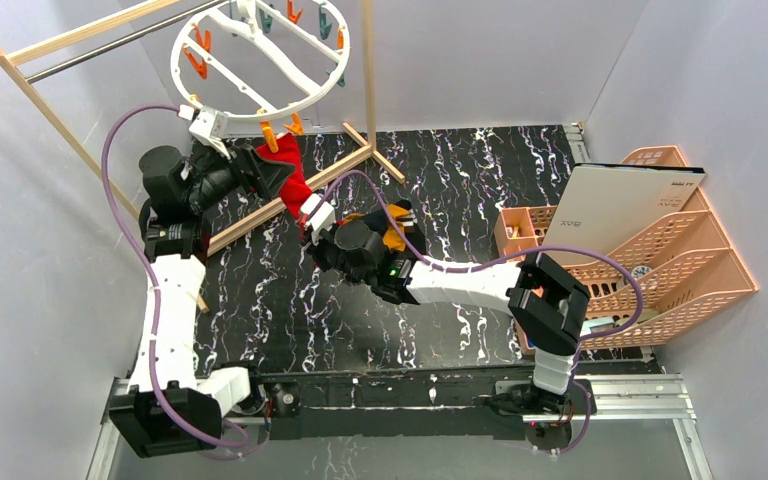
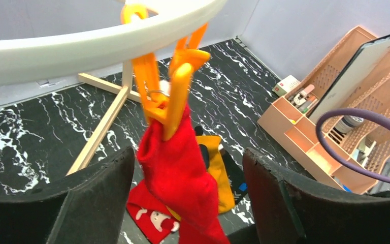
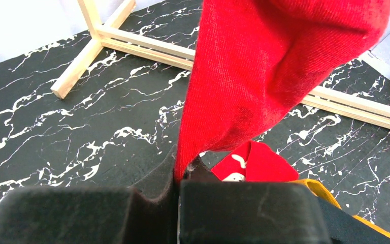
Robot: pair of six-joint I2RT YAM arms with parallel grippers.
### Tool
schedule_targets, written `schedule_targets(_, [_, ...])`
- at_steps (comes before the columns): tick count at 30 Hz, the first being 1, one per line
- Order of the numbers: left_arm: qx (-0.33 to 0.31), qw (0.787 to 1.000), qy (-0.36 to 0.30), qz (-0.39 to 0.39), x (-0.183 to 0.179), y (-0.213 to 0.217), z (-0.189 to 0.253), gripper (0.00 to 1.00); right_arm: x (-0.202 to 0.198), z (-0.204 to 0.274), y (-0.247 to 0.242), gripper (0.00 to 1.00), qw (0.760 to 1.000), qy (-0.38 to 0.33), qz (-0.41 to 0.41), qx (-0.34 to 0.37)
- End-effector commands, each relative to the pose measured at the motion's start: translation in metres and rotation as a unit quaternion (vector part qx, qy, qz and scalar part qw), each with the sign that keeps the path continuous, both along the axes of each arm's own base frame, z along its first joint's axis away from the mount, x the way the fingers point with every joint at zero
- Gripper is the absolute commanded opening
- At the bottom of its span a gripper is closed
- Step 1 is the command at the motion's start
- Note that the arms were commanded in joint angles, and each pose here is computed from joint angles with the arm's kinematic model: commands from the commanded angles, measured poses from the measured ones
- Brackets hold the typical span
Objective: Remove the socks clipped to the hanger
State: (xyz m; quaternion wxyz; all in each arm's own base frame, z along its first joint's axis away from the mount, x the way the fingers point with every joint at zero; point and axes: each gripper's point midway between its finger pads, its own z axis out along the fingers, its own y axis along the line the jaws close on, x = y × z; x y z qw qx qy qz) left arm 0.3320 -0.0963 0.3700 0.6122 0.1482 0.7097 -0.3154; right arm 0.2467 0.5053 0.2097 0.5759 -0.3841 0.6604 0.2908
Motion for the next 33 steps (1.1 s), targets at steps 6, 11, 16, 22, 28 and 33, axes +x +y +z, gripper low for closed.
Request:
schedule_targets(6, [0.025,0.998,-0.059,-0.002,0.017,0.019,0.016,0.73,-0.003,0.043,-0.005,0.01,0.999,-0.022,-0.003,0.04])
schedule_targets(11, [-0.025,0.996,-0.086,-0.023,0.023,0.019,0.034,0.73,-0.005,0.042,-0.005,0.01,0.999,-0.021,0.002,0.039])
schedule_targets(16, [-0.066,0.988,-0.115,-0.084,0.018,0.007,0.059,0.68,-0.004,0.042,-0.004,0.01,0.999,-0.021,0.001,0.039])
schedule_targets(22, [-0.095,0.977,-0.118,-0.153,0.014,-0.008,0.066,0.69,-0.002,0.038,0.0,0.01,0.999,-0.02,0.0,0.034])
schedule_targets(28, [-0.096,0.972,-0.119,-0.18,0.005,-0.027,0.065,0.72,0.0,0.036,0.005,0.01,0.999,-0.017,0.001,0.031])
schedule_targets(33, [-0.098,0.969,-0.12,-0.191,0.001,-0.038,0.065,0.75,-0.004,0.031,0.009,0.01,1.0,-0.013,0.005,0.026])
